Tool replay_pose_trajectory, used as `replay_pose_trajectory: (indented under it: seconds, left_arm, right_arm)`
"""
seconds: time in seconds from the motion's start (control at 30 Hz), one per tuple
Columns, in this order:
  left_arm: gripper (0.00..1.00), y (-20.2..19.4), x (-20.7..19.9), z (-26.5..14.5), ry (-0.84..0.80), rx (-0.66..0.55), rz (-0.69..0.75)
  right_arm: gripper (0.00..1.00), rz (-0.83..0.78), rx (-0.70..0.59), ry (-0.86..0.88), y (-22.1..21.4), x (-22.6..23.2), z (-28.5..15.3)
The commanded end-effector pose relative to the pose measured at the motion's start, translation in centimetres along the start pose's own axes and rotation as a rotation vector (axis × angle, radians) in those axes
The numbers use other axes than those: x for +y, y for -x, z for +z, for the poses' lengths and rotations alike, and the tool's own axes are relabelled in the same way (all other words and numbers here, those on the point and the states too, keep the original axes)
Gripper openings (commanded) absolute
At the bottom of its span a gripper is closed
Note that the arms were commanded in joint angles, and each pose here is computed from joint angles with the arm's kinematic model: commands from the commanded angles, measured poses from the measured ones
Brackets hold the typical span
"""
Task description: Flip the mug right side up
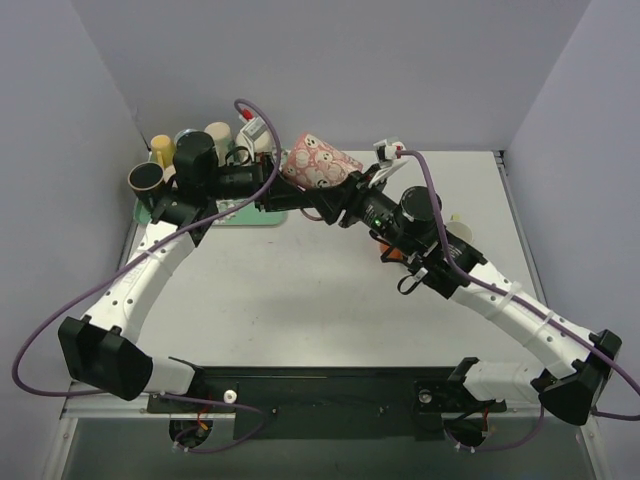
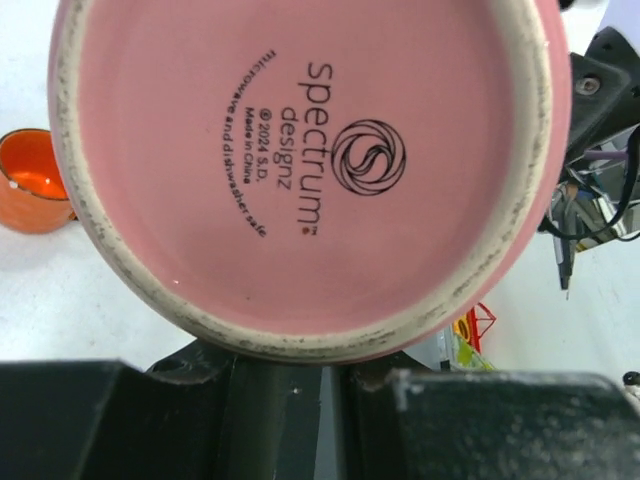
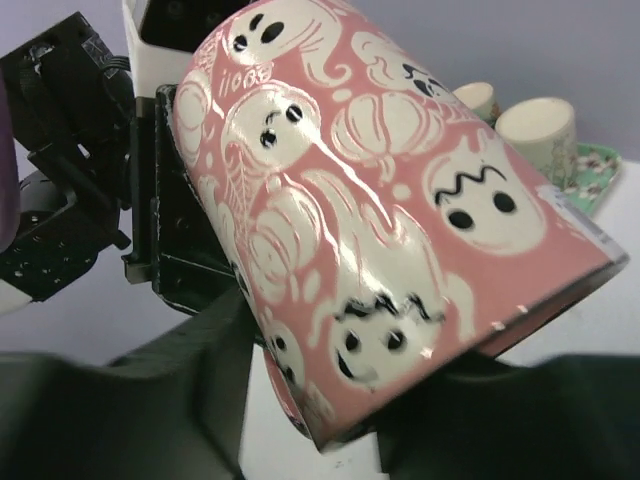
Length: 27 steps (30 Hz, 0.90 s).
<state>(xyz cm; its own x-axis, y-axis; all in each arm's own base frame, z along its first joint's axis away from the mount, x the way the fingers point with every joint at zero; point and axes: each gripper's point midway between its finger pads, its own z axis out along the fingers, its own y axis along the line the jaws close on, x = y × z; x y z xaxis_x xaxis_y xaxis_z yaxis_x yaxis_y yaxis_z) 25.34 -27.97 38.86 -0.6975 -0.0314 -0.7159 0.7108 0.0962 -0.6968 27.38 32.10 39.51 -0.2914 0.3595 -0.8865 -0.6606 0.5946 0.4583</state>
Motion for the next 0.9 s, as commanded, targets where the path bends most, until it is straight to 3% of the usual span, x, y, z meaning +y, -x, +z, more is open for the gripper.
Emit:
replay_pose_trajectory:
  seconds: [0.0, 0.07, 0.1, 0.13, 0.2, 0.23, 0.27, 0.3, 0.4, 0.47, 0.57, 0.63, 0.87]
  left_arm:
    - [0.00, -2.0, -3.8, 0.9, -0.211, 0.111, 0.050]
    - [0.00, -2.2, -3.4, 0.8, -0.211, 0.117, 0.062]
    - [0.00, -2.0, -2.7, 0.5, -0.184, 0.112, 0.042]
    - [0.20, -1.9, -2.0, 0.4, -0.169, 0.105, 0.074]
    - [0.50, -2.4, 1.6, -0.7, -0.037, 0.105, -0.015]
    - [0.56, -1.3, 4.2, -1.7, 0.058, 0.065, 0.061]
    - [0.69, -1.9, 7.7, -3.3, 0.246, 0.060, -0.030]
    - [0.71, -1.2, 9.3, -4.2, 0.322, 0.072, 0.077]
    - [0.77, -0.6, 16.1, -9.6, 0.747, 0.077, 0.130]
    - [0.79, -0.2, 18.4, -12.3, 0.881, 0.068, 0.191]
    - [0.82, -0.4, 20.7, -15.0, 0.998, 0.089, 0.229]
    - [0.82, -0.3, 22.3, -16.8, 1.072, 0.104, 0.237]
    - [0.82, 0.0, 26.7, -23.2, 1.247, 0.100, 0.182]
  right_arm:
    - [0.17, -0.005, -0.280, 0.227, 8.6, 5.8, -0.7]
    - [0.00, -0.008, -0.272, 0.207, 8.5, 5.4, -1.0]
    - [0.00, -0.013, -0.264, 0.193, 8.4, 5.1, -1.0]
    - [0.00, -0.029, -0.242, 0.150, 8.0, 4.3, -1.3]
    - [0.00, -0.060, -0.187, 0.040, 7.1, 2.3, -1.3]
    - [0.00, -0.090, -0.165, -0.024, 6.9, 0.8, -1.4]
    - [0.00, -0.108, -0.094, -0.071, 5.6, -0.2, -1.4]
    - [0.00, -0.138, -0.068, -0.166, 5.5, -2.2, -1.5]
    - [0.00, -0.202, 0.187, -0.325, 0.9, -6.2, -1.5]
    - [0.00, -0.241, 0.370, -0.397, -2.8, -8.6, -1.1]
    - [0.00, -0.245, 0.659, -0.458, -8.6, -11.8, -0.7]
    - [0.00, -0.219, 0.784, -0.456, -11.7, -13.0, -0.1]
    - [0.00, -0.241, 0.985, -0.551, -17.2, -18.2, 1.2]
